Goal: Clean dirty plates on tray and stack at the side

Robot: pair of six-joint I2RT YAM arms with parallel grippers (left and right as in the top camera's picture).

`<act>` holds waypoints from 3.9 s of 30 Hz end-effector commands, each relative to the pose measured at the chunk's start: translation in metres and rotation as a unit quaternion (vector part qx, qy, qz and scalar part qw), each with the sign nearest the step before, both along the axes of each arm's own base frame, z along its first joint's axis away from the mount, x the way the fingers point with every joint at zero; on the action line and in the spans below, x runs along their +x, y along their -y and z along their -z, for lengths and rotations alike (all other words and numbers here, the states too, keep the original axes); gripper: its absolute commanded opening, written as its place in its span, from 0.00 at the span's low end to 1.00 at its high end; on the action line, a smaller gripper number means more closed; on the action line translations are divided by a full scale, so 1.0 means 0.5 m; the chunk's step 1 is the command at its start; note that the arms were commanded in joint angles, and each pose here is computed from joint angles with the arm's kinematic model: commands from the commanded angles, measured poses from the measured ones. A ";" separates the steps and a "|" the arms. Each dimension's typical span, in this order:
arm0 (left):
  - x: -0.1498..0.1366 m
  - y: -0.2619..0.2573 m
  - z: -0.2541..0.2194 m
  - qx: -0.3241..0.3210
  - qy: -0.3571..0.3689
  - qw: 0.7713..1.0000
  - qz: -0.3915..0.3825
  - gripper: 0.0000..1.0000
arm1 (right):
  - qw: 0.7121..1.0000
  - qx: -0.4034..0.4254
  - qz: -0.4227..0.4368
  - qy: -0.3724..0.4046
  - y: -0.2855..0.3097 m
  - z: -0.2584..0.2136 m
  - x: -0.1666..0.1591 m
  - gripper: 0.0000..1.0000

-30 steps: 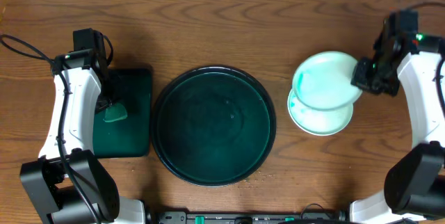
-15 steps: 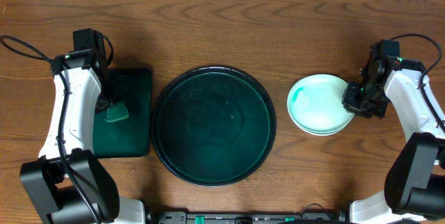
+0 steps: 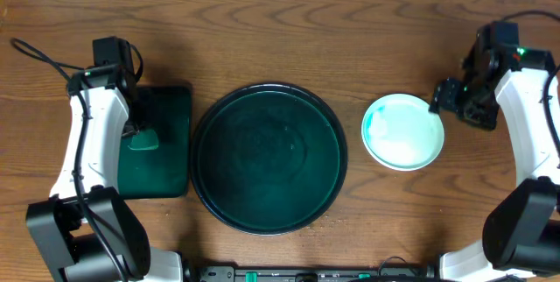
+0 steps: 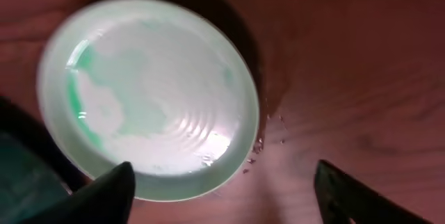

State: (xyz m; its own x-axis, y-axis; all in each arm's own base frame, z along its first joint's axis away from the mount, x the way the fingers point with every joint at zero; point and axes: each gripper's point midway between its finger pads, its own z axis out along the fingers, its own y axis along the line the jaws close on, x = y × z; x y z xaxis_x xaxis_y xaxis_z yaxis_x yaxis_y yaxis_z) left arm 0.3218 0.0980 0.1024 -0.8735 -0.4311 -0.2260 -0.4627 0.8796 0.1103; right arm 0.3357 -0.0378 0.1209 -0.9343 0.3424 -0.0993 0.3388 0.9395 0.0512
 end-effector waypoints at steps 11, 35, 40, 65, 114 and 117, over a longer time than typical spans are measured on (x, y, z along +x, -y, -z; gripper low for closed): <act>-0.017 0.003 0.119 -0.010 -0.069 0.997 0.034 0.15 | 0.995 -0.003 -0.082 0.051 -0.084 -0.063 0.047 0.81; 0.002 0.056 -0.137 -0.052 0.084 0.994 0.054 0.74 | 0.979 -0.039 -0.098 0.177 -0.095 -0.282 0.030 0.79; 0.001 0.057 -0.145 -0.050 0.090 0.993 0.055 0.74 | 0.963 -0.051 -0.092 0.248 -0.088 -0.382 -0.029 0.99; 0.001 0.056 -0.145 -0.050 0.090 0.993 0.055 0.74 | 0.928 -0.075 -0.080 0.355 -0.072 -0.438 -0.094 0.99; 0.001 0.056 -0.145 -0.050 0.090 0.993 0.055 0.75 | 0.783 -0.086 -0.062 0.613 -0.070 -0.067 -0.188 0.99; 0.001 0.057 -0.145 -0.050 0.090 0.993 0.055 0.75 | 0.783 -0.086 -0.062 0.613 -0.070 -0.067 -0.188 0.99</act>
State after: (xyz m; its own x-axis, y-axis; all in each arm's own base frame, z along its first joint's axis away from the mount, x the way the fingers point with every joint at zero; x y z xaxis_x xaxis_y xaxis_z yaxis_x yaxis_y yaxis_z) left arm 0.3207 0.0697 0.1718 -0.8682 -0.3639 -0.3374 -0.3678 0.9283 -0.0548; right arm 0.2416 -0.0025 0.1562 -0.1272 0.1233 -0.9842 0.0381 0.9921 0.1193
